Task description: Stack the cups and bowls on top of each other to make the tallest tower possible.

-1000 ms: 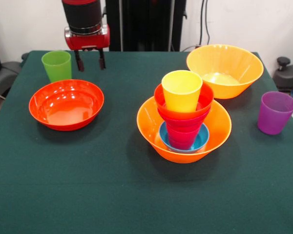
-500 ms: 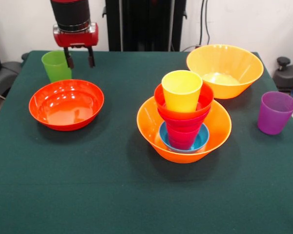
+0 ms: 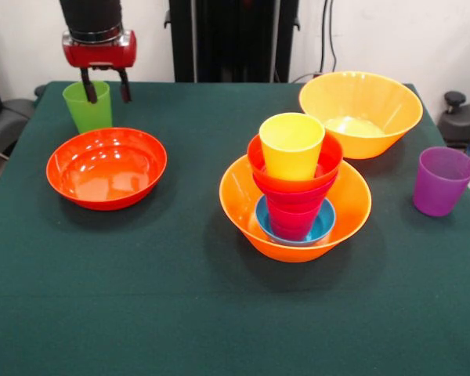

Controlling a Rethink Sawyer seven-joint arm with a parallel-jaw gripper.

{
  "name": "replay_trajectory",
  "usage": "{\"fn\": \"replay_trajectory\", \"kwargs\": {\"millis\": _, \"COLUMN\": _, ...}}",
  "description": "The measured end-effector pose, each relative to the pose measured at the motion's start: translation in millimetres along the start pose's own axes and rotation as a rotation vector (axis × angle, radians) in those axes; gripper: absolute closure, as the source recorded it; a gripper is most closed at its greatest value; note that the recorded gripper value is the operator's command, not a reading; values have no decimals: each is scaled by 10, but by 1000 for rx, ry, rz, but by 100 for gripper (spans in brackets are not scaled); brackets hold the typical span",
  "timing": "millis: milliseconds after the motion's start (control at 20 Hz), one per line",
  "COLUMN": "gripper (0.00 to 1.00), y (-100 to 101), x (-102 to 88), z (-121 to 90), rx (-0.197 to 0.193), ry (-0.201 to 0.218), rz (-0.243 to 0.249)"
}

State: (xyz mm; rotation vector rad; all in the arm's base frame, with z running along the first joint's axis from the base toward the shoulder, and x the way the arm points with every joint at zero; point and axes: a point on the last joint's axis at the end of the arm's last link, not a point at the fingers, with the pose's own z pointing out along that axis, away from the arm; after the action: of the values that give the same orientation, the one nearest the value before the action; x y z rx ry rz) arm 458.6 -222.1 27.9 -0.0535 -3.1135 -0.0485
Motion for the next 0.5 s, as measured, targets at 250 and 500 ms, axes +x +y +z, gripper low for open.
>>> {"fn": "replay_trajectory", "kwargs": {"millis": 250, "gripper": 0, "y": -81, "x": 3, "z": -54, "rx": 12, "ry": -7, "rz": 10}}
{"fn": "replay_trajectory", "kwargs": {"millis": 500, "gripper": 0, "y": -103, "x": -4, "z": -82, "rx": 18, "ry": -11, "rz": 11}}
